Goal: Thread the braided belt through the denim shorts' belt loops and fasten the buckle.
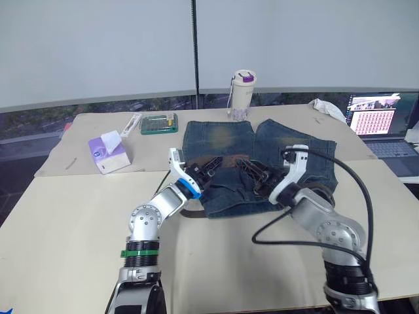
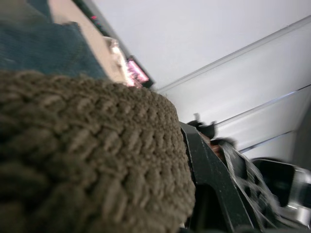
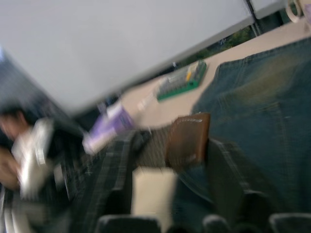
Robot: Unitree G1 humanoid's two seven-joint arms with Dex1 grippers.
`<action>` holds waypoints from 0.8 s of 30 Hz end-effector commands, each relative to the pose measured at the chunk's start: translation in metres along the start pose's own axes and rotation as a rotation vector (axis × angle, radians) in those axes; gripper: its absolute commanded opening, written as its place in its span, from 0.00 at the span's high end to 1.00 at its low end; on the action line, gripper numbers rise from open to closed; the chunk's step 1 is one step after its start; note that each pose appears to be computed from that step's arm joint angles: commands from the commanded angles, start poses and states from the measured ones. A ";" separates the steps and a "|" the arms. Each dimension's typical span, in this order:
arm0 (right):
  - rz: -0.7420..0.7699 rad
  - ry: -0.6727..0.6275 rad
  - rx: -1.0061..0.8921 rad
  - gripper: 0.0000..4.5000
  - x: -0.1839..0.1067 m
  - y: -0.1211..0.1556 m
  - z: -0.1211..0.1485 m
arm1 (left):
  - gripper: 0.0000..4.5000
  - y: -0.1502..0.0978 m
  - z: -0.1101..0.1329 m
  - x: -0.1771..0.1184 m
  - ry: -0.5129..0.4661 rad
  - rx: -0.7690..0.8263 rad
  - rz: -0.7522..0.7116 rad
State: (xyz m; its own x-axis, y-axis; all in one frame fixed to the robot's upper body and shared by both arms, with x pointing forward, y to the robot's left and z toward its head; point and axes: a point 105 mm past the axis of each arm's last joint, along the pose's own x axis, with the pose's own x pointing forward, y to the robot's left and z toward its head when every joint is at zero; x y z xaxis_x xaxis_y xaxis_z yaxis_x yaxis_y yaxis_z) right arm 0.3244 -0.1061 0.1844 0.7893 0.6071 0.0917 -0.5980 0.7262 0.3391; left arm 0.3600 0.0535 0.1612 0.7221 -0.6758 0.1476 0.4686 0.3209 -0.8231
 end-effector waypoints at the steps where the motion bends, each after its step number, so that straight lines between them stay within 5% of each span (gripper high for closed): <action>1: 0.064 0.022 -0.222 0.11 -0.015 0.003 0.002 | 1.00 0.001 -0.005 -0.010 0.096 0.126 0.014; 3: 0.068 0.077 -0.341 0.01 -0.024 -0.004 -0.006 | 1.00 0.008 -0.011 -0.017 0.158 0.157 0.054; 9: 0.067 0.273 -0.619 0.01 -0.048 -0.033 -0.036 | 1.00 0.029 -0.033 -0.026 0.264 0.198 0.196; 24: 0.113 0.323 -0.687 0.01 -0.048 -0.032 -0.055 | 1.00 0.034 -0.045 -0.005 0.241 0.138 0.303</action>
State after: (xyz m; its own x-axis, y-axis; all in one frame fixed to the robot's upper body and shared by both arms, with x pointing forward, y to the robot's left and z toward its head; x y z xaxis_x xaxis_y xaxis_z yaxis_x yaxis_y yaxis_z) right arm 0.2979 -0.1433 0.1088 0.6992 0.6669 -0.2577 -0.7142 0.6354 -0.2935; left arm 0.3468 0.0440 0.0988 0.7063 -0.6619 -0.2509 0.3090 0.6072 -0.7320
